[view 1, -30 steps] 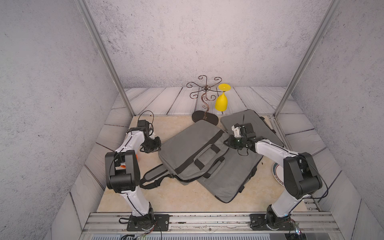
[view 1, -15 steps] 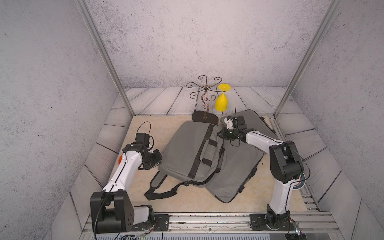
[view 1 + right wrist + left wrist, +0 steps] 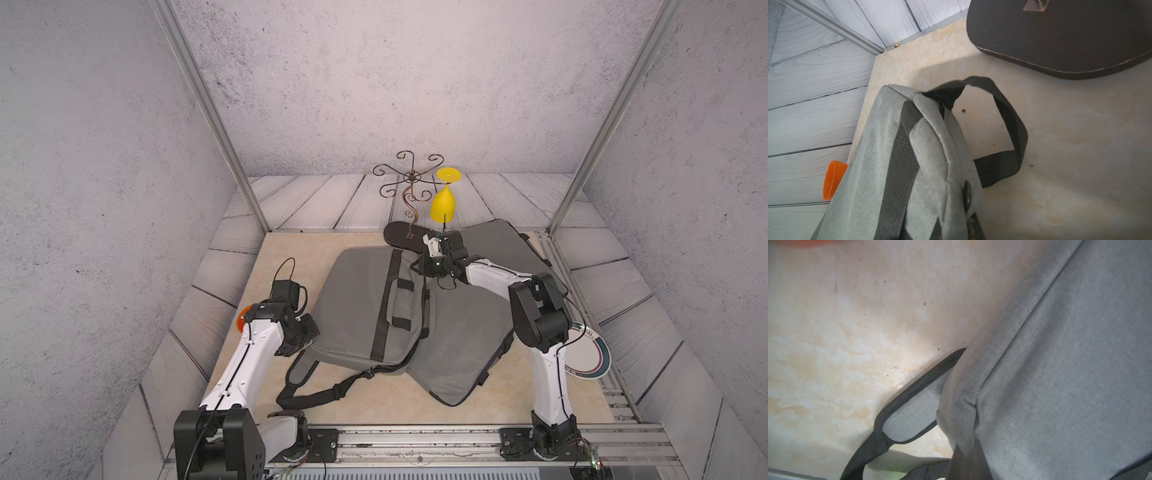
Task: Open the zippered laptop bag and take out the laptop
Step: Adjust the zippered laptop bag, then open the bag flap on the zippered laptop bag.
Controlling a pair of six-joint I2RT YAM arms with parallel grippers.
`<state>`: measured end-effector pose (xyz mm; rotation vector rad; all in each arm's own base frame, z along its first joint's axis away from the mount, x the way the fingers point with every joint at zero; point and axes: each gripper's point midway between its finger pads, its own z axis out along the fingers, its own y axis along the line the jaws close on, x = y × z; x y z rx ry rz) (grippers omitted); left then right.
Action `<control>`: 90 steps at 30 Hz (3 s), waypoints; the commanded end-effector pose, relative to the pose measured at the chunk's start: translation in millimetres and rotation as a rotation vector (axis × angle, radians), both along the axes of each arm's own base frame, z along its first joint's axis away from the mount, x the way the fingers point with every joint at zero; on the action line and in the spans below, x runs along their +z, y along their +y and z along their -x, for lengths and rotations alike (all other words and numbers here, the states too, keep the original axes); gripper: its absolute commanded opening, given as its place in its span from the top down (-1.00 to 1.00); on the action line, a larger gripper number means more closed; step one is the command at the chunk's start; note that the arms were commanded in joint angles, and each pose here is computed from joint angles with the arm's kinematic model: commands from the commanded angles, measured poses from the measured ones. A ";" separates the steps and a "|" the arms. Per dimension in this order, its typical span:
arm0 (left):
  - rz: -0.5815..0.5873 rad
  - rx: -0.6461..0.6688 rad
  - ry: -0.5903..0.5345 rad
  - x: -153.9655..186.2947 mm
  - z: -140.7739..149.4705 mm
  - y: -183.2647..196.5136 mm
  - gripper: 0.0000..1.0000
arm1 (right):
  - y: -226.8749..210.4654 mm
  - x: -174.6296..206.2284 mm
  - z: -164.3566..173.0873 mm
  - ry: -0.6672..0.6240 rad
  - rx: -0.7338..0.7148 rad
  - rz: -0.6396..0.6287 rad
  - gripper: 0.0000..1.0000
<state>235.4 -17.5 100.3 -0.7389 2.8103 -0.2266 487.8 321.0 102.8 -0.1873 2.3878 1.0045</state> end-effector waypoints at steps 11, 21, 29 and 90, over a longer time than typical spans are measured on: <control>-0.026 -0.148 -0.136 38.0 -15.3 -11.4 -0.02 | -1.1 53.7 -8.2 -0.152 0.056 0.051 -0.28; -0.040 -0.404 -0.324 89.3 -49.3 -82.3 -0.25 | -59.3 85.2 22.9 -0.174 0.004 0.079 -0.55; -0.037 -0.678 -0.368 84.8 -66.0 -173.9 -0.30 | -111.1 86.8 57.7 -0.139 -0.069 0.086 -0.59; -0.133 -0.999 -0.214 66.7 -116.9 -256.1 0.97 | -135.5 48.8 111.7 0.096 -0.204 -0.261 -0.58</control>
